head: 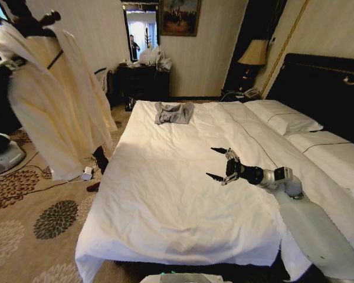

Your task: Pick up the clothes from the bed and hang them on the clothes hanger.

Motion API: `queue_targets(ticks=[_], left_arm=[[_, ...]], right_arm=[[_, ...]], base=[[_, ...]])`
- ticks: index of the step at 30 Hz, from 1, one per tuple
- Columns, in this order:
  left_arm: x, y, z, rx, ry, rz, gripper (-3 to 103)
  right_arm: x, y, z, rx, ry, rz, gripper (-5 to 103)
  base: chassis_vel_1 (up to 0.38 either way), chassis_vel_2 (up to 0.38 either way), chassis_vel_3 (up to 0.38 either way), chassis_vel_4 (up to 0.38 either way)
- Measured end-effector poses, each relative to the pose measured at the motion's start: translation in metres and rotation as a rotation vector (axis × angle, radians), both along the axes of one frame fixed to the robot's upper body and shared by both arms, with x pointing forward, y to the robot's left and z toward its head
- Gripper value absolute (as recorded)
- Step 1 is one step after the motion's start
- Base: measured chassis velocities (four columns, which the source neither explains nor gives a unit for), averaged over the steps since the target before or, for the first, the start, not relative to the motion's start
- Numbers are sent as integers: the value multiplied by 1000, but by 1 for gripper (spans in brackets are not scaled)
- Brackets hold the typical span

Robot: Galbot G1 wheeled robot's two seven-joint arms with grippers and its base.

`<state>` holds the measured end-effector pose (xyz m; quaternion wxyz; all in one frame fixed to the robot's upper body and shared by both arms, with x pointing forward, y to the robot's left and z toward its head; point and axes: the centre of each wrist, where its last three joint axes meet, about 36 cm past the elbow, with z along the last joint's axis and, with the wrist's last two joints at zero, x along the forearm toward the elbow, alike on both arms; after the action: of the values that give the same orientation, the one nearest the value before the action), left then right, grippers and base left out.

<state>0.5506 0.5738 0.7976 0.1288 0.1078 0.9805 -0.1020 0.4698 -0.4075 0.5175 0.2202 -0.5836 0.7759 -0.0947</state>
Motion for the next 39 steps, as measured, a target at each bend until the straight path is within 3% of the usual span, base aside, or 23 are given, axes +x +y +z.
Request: queue_targets(ticks=[3,8,23,39], left_arm=[[32,-17,9,-20,-2,-12,19],[51,-28,14,-31,2,-11,19],[91,-31,14,-85,48,33,19],[113,-36,7,-83,72,22,19]], right_arm=[[1,-5,-3,-7,-1,-8,100],[-1,-11,-5,-12,-4,-17,100],[-7,-19,-9,-18,-4,-21,100],[-14,-33,-14,-34,-2,-33,100]], base=[[0,0,0,0],[0,0,0,0],[0,0,0,0],[0,0,0,0]])
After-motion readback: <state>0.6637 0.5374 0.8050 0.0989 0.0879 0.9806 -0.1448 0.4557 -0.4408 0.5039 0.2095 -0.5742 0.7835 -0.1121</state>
